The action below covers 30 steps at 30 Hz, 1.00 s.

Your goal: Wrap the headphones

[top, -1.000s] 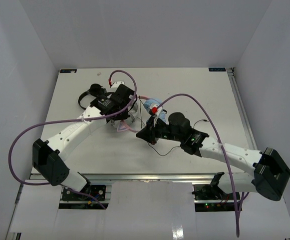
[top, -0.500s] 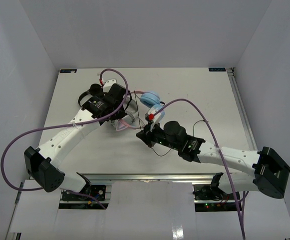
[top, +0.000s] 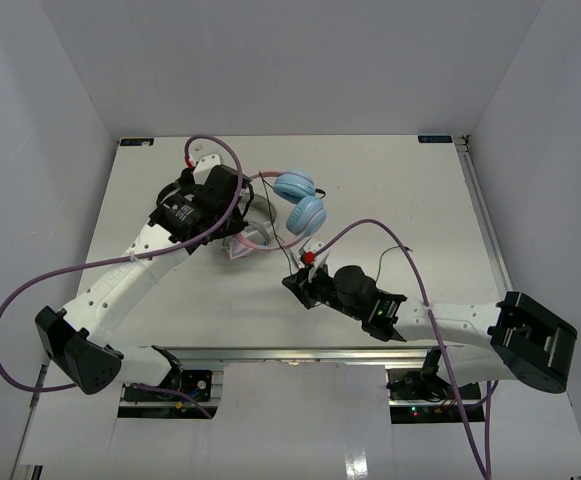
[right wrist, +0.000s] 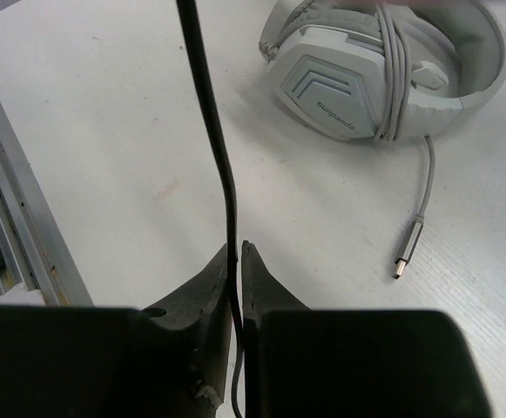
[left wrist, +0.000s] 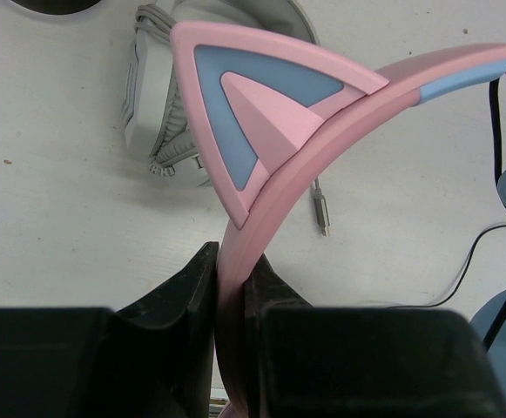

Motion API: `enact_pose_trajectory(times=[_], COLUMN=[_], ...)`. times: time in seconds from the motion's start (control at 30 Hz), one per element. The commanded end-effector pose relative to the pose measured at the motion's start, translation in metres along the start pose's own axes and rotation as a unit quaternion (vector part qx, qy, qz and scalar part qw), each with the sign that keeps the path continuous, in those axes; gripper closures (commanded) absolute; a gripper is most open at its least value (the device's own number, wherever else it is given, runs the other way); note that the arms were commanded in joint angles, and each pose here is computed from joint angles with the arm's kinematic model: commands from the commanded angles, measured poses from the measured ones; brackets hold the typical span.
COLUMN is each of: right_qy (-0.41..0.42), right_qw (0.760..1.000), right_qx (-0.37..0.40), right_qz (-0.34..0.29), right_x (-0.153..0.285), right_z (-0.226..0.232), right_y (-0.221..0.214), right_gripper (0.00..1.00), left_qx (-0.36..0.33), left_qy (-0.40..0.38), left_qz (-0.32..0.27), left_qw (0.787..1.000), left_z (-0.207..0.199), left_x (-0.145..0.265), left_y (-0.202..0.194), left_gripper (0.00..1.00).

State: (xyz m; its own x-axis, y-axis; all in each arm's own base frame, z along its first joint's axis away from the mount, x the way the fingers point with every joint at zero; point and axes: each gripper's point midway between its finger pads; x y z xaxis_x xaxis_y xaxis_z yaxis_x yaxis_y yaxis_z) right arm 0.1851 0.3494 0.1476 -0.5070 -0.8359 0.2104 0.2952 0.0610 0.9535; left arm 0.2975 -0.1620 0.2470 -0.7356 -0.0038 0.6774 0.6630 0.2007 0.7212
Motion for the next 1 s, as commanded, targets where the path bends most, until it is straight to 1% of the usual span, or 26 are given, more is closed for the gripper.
enact_pose_trajectory(times=[0.0,0.2,0.4,0.53,0.67,0.83,0.97], right_qy=[-0.004,-0.004,0.005,0.000,-0.004,0.001,0.002], right_qw=[0.997,0.996,0.996,0.996,0.997,0.997,0.998], right_qx=[0.011,0.022,0.034,0.043,0.042,0.027,0.020], right_qz=[-0.083,-0.085,-0.082,-0.079,-0.069,-0.072,-0.059], right_x=[0.001,0.001,-0.004,-0.006,-0.005,0.000,-0.002], right_z=[-0.002,-0.007,-0.008,-0.014,-0.021,-0.032,-0.039], right_y=[0.024,0.003,-0.013,-0.025,-0.040,-0.050,-0.063], right_gripper=[0.86,0.83,0.76,0.73,0.73,0.75,0.79], left_qx=[0.055,0.058,0.062,0.061,0.060,0.060,0.060], left_qy=[-0.037,-0.042,-0.057,-0.062,-0.064,-0.068,-0.080], left_qz=[-0.049,-0.052,-0.052,-0.055,-0.061,-0.067,-0.072], left_qw=[0.997,0.996,0.995,0.995,0.994,0.994,0.992], left_z=[-0.009,-0.008,-0.011,-0.011,-0.008,-0.006,-0.008], left_x=[0.026,0.030,0.036,0.041,0.047,0.054,0.060], left_y=[0.034,0.036,0.037,0.040,0.043,0.046,0.050], left_gripper=[1.00,1.00,1.00,1.00,1.00,1.00,1.00])
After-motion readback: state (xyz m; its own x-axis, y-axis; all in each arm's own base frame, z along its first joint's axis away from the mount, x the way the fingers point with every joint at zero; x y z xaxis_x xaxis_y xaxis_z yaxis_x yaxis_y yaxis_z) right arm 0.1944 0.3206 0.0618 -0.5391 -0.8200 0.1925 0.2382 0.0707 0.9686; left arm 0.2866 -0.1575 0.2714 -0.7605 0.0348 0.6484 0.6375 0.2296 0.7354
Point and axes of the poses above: each gripper's point midway between its finger pads, its own x axis back along the fingers, its own z axis along the line the jaws close on, y = z × x, and after that the axes turned 6 degrees about -x, right-handed
